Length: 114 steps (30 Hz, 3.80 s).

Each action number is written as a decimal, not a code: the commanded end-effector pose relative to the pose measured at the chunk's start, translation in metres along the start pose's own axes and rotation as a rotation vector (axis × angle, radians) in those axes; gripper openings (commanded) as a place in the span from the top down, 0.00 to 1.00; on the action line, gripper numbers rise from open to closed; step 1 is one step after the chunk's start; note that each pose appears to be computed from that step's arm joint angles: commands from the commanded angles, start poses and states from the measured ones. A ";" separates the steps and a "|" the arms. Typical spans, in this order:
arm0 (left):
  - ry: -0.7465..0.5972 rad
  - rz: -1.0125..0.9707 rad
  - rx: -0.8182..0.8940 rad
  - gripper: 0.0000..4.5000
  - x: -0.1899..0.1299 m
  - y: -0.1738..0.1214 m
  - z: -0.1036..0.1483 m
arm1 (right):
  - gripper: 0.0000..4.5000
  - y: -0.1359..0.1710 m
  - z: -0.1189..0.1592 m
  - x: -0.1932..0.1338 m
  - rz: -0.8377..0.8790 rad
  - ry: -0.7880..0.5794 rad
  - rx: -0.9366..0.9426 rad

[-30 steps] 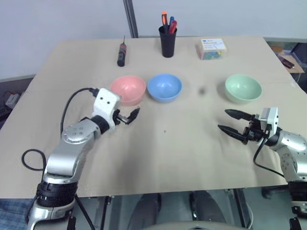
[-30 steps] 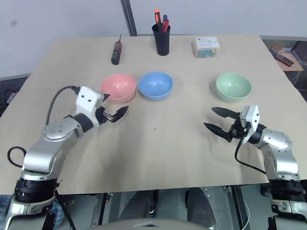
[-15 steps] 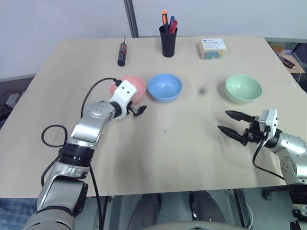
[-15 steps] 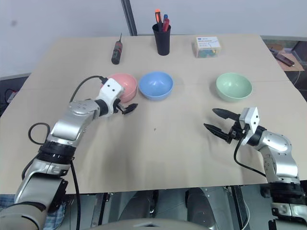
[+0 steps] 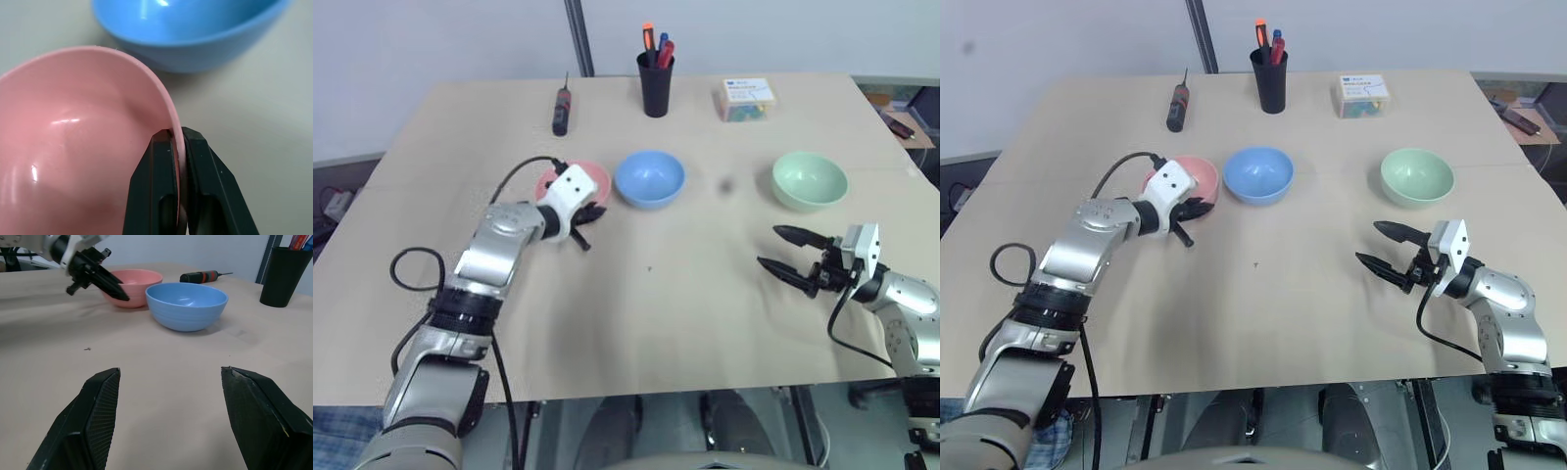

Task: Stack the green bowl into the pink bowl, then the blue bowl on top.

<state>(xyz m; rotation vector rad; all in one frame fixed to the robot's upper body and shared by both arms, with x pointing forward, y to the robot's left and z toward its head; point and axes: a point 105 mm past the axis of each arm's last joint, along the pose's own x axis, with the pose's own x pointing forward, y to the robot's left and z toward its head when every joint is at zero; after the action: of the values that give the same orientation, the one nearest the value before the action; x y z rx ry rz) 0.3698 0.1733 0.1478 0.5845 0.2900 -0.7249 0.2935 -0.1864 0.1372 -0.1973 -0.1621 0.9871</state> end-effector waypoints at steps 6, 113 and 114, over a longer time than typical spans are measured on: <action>-0.150 -0.336 0.257 0.99 -0.027 -0.066 0.057 | 0.23 -0.003 0.005 -0.002 0.001 -0.004 -0.034; -0.685 -0.162 -0.246 0.00 -0.109 -0.066 0.017 | 0.99 0.081 0.105 0.091 0.685 0.183 -0.464; -0.688 -0.167 -0.244 0.00 -0.109 -0.065 0.018 | 0.99 0.083 0.103 0.092 0.688 0.194 -0.475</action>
<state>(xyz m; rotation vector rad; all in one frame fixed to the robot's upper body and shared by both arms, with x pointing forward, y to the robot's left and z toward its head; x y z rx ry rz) 0.2478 0.1843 0.1782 0.0384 -0.1871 -0.9659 0.2586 -0.0589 0.2201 -0.7839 -0.1413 1.6017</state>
